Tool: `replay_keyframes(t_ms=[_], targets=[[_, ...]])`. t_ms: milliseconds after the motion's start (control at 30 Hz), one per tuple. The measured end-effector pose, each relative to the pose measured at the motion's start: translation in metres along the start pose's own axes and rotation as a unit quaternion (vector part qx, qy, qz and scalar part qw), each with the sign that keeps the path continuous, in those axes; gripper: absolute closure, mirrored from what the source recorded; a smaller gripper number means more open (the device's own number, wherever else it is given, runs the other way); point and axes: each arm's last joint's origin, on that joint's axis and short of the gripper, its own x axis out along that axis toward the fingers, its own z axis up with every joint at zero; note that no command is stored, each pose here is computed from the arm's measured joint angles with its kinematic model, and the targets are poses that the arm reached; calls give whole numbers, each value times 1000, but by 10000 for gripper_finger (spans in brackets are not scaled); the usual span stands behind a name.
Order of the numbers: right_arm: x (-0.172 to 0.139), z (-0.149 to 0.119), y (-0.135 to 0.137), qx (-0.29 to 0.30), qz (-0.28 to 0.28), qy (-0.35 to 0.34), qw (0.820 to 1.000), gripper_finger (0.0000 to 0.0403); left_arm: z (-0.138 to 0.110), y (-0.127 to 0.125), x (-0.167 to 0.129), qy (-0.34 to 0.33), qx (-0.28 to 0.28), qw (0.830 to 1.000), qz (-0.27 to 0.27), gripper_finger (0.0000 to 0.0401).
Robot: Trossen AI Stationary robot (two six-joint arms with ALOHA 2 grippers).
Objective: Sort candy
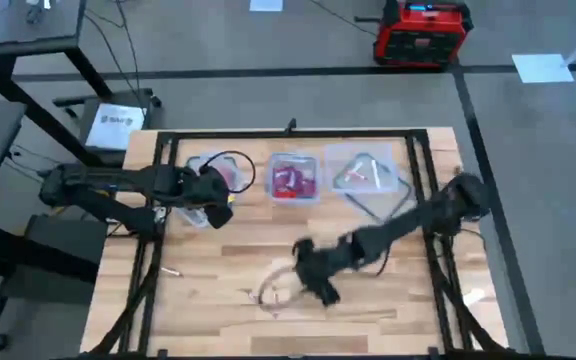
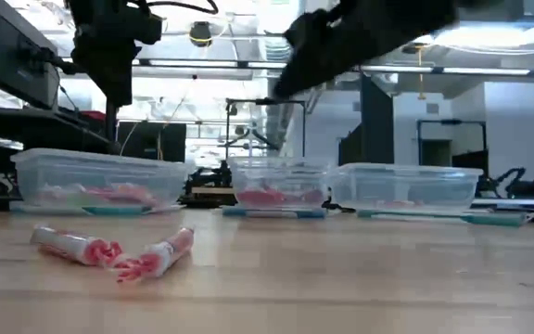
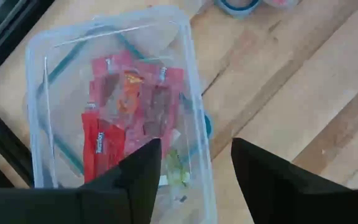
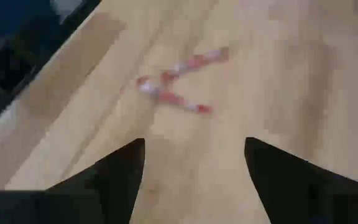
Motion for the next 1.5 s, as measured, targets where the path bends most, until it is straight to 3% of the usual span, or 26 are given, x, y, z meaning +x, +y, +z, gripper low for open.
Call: replay_keyframes(t_ms=[133,300,467,667,833,967,1167,1333,1500], targets=[[31,11,2,-44,6,15,999,139,0,0,0,0,0,1000,0,219],[46,32,-7,-87,26,-20,996,150,0,0,0,0,0,1000,0,219],[75,17,-13,-96,68,2,993,165,0,0,0,0,0,1000,0,219],[96,6,-13,-124,73,1,990,172,0,0,0,0,0,1000,0,219],[97,1,-18,-36,78,27,996,182,0,0,0,0,0,1000,0,219],[96,-2,-22,28,77,41,996,216,0,0,0,0,0,1000,0,219],[95,-7,-22,56,83,71,992,306,0,0,0,0,0,1000,0,219],[94,-9,-22,45,87,83,992,379,0,0,0,0,0,1000,0,219],[85,-6,-24,52,87,84,991,382,0,0,0,0,0,1000,0,219]])
